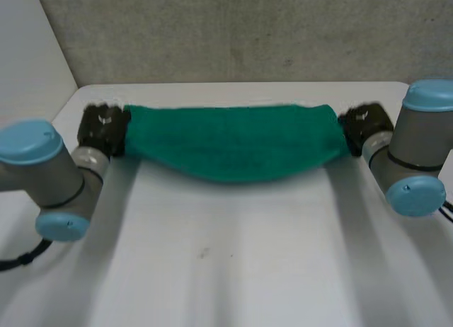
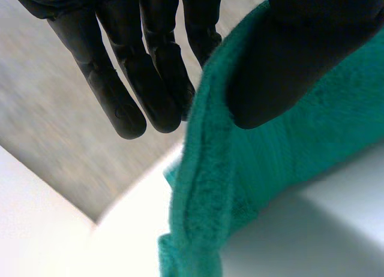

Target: Fold the towel.

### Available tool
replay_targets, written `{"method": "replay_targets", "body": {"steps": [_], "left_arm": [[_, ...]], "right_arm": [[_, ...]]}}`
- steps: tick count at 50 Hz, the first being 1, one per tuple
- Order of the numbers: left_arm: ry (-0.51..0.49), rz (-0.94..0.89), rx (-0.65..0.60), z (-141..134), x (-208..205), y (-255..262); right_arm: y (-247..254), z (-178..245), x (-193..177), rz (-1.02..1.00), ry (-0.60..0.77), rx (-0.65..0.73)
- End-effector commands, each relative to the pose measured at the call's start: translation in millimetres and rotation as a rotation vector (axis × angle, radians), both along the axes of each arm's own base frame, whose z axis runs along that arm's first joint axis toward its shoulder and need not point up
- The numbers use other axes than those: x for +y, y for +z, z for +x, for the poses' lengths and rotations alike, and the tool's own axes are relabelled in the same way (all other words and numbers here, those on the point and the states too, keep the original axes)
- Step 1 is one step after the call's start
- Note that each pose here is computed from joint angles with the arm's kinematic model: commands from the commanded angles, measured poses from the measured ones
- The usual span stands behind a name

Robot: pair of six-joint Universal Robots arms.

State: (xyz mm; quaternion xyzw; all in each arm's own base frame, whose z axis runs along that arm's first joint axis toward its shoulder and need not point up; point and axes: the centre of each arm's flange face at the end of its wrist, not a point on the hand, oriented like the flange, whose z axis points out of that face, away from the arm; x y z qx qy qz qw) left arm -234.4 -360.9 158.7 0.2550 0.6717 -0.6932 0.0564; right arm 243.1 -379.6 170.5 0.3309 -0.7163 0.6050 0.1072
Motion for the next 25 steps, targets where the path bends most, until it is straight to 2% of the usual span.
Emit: {"method": "replay_targets", "body": {"steps": [1,4,7,10,14,17,25], "left_arm": [[-0.018,0.257,-0.282,25,67,-16],[-0.055,0.400,-0.409,37,105,-18],[-0.094,0.506,-0.475,43,132,-14],[-0.130,0.605,-0.515,48,157,-6],[-0.134,0.567,-0.511,45,154,3],[-0.111,0.460,-0.486,40,135,11],[-0.087,0.217,-0.378,9,77,5]], "right_arm": [[2,-25,42,0.235,0.021,0.186],[8,-49,70,0.340,0.047,0.351],[12,-67,105,0.440,0.115,0.503],[18,-77,119,0.447,0.135,0.561],[25,-79,118,0.401,0.133,0.546],[29,-76,108,0.337,0.128,0.527],[1,-66,53,0.259,0.042,0.389]]}}
